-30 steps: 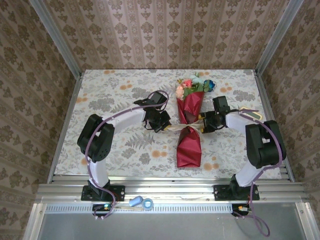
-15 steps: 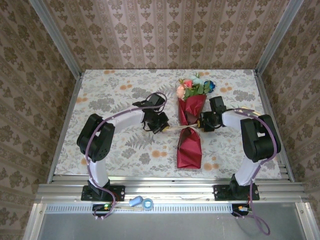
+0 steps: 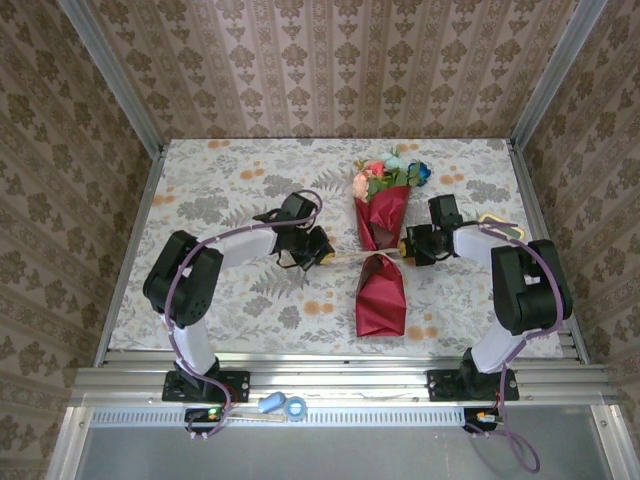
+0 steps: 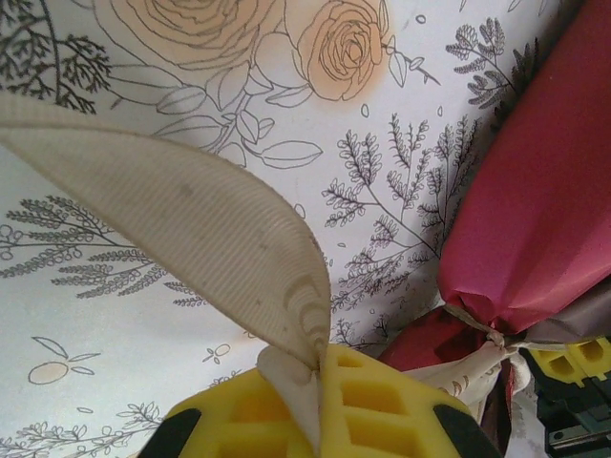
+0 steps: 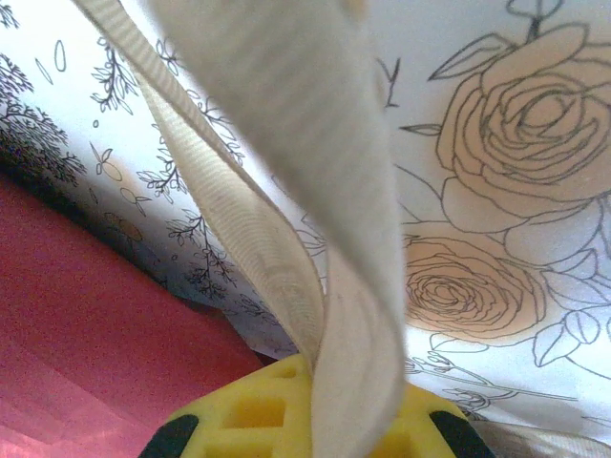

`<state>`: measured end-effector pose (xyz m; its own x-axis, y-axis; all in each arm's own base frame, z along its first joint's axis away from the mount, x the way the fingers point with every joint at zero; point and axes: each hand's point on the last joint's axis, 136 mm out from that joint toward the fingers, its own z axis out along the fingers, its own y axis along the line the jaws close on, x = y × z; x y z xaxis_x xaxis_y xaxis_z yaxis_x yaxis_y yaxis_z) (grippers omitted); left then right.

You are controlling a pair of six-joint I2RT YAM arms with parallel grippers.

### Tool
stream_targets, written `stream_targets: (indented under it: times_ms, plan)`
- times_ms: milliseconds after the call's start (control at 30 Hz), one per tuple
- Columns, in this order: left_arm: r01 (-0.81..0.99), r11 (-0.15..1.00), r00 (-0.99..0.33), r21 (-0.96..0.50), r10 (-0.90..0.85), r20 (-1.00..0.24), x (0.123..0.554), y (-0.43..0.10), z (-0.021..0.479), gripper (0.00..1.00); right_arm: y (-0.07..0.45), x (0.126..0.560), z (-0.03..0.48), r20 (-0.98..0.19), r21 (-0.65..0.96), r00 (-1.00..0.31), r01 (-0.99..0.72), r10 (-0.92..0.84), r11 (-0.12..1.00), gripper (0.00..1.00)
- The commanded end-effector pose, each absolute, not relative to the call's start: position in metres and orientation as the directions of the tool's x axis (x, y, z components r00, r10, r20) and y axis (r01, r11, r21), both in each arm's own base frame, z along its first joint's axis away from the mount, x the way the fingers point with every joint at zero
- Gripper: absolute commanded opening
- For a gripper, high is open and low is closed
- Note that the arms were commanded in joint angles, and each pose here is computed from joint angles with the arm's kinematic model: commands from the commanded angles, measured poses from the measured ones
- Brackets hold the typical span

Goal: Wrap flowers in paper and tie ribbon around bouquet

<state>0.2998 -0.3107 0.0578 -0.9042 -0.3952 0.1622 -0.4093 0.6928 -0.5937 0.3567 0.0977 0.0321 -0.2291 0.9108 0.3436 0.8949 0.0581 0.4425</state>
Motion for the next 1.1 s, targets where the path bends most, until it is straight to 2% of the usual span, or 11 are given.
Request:
stream_targets:
  times_ms: [0, 300, 733, 767, 800, 867, 900, 967, 1067]
  plan:
    - [-0.523, 0.724, -0.846, -0.450, -0.507, 0.167, 0.291, -0.257, 0.039, 0.00, 0.038, 0.352, 0.021, 0.196, 0.416, -0.085, 0.909, 0.977, -0.004, 0.00]
    - [-0.556, 0.703, -0.824, -0.444, -0.537, 0.182, 0.291, -0.243, 0.033, 0.00, 0.034, 0.352, 0.017, 0.206, 0.414, -0.087, 0.910, 0.975, -0.007, 0.00]
    - [-0.494, 0.705, -0.862, -0.509, -0.475, 0.178, 0.301, -0.278, 0.046, 0.00, 0.059, 0.354, 0.016, 0.248, 0.410, -0.146, 0.911, 0.958, 0.032, 0.00]
    - [-0.492, 0.704, -0.862, -0.513, -0.475, 0.175, 0.302, -0.279, 0.048, 0.05, 0.061, 0.354, 0.016, 0.259, 0.410, -0.156, 0.912, 0.953, 0.037, 0.00]
    - [-0.492, 0.702, -0.862, -0.514, -0.476, 0.175, 0.302, -0.279, 0.051, 0.18, 0.063, 0.355, 0.017, 0.263, 0.405, -0.170, 0.913, 0.950, 0.052, 0.12]
    - [-0.482, 0.699, -0.865, -0.528, -0.476, 0.159, 0.305, -0.280, 0.061, 0.34, 0.062, 0.357, 0.025, 0.245, 0.398, -0.207, 0.912, 0.947, 0.096, 0.45]
    - [-0.475, 0.698, -0.867, -0.535, -0.476, 0.149, 0.306, -0.280, 0.068, 0.41, 0.061, 0.357, 0.032, 0.228, 0.395, -0.227, 0.911, 0.947, 0.123, 0.54]
    - [-0.459, 0.700, -0.872, -0.547, -0.473, 0.127, 0.307, -0.279, 0.083, 0.53, 0.057, 0.358, 0.047, 0.192, 0.408, -0.259, 0.898, 0.946, 0.163, 0.61]
    - [-0.451, 0.692, -0.871, -0.563, -0.478, 0.111, 0.306, -0.276, 0.106, 0.67, 0.049, 0.358, 0.074, 0.147, 0.442, -0.299, 0.872, 0.943, 0.208, 0.65]
